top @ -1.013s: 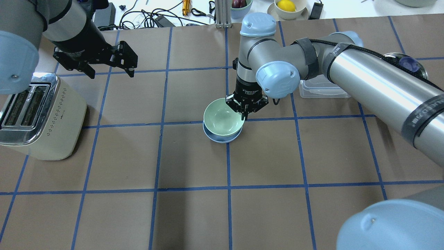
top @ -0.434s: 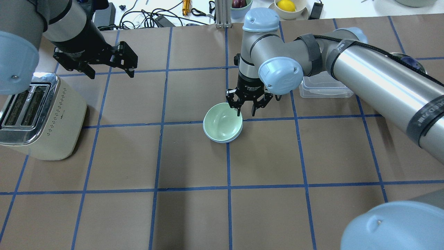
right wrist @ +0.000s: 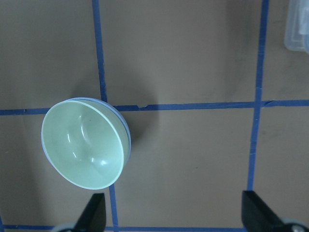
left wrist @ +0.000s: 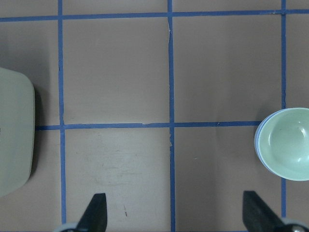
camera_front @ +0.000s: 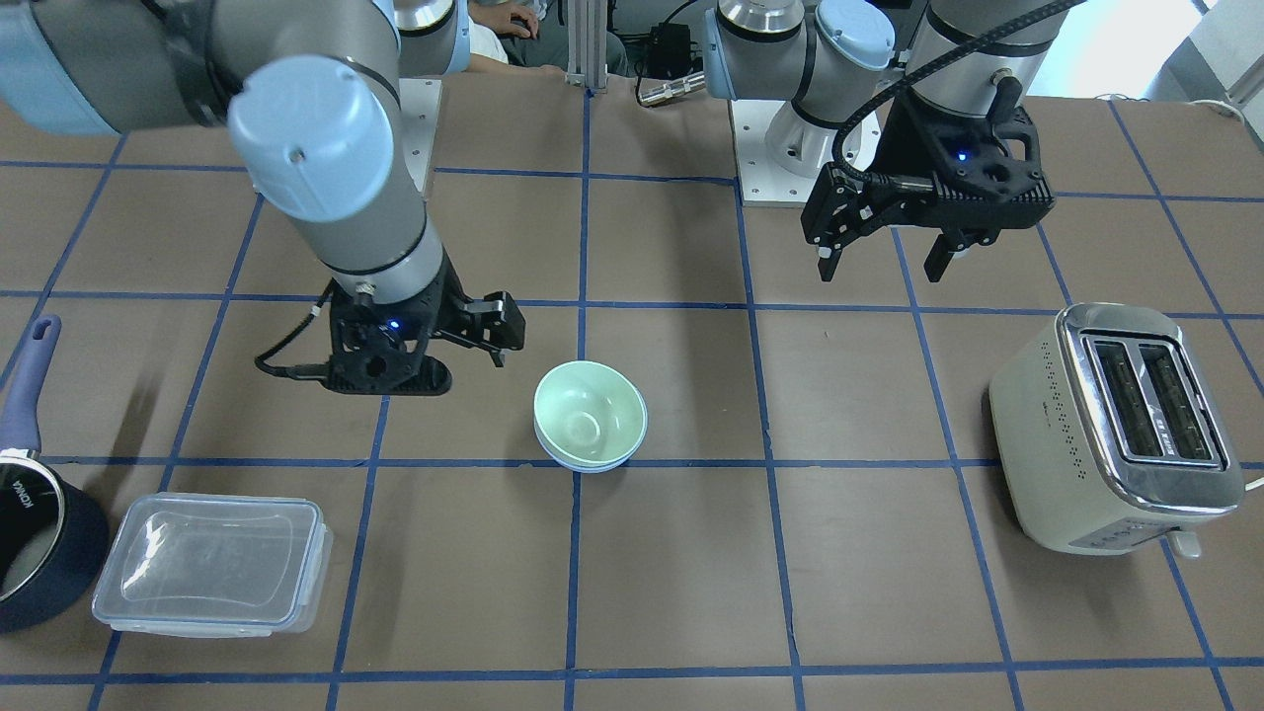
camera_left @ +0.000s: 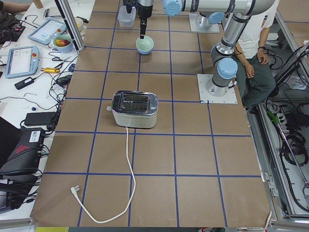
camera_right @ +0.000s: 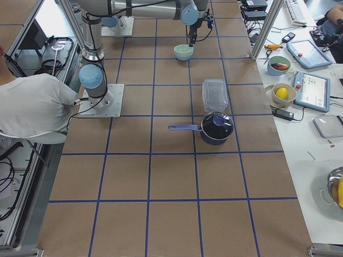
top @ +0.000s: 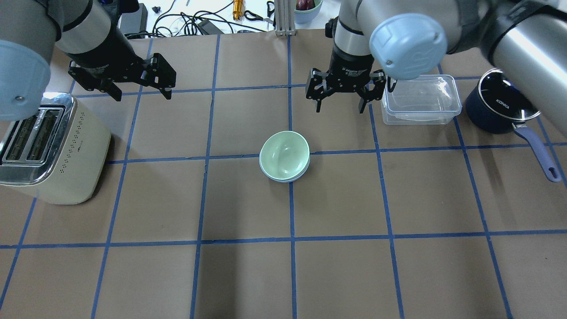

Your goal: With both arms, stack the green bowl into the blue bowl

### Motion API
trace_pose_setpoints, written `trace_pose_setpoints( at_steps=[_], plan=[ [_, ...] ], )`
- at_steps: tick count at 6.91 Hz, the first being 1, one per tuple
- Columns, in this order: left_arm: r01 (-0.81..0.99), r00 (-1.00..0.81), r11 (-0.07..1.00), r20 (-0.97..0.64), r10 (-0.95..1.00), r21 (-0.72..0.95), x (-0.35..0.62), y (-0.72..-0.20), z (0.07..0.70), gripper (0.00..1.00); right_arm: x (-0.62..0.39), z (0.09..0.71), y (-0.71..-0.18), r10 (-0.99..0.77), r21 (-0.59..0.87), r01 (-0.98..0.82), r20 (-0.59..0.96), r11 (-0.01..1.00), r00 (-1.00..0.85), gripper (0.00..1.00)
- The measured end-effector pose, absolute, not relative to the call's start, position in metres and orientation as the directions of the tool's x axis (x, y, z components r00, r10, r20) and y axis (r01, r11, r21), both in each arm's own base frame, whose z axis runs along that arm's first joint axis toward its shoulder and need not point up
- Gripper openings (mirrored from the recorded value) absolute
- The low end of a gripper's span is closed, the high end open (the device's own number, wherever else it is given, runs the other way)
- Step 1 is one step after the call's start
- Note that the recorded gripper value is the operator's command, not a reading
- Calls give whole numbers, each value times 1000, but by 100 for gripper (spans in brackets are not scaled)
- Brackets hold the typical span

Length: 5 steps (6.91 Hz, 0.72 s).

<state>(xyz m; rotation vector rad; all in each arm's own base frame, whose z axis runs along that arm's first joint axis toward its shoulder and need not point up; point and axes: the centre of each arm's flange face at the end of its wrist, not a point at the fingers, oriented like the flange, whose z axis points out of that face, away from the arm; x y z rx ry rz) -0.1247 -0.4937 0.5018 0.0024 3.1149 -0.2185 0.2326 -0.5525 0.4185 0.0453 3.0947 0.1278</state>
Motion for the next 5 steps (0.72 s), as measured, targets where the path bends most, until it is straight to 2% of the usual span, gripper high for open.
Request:
trace_pose_setpoints(
  at_steps=[2,5],
  plan=[
    [0,-1000,990,-19,-3,-140,-125,-494,502,100,183,470,-521,-41,69,-41,0,997,-999,100],
    [-1,-1000,990,-19,-4,-144,-125,-494,503,100,137,483,-467,-51,-20,-51,-9,999,-999,100]
  ],
)
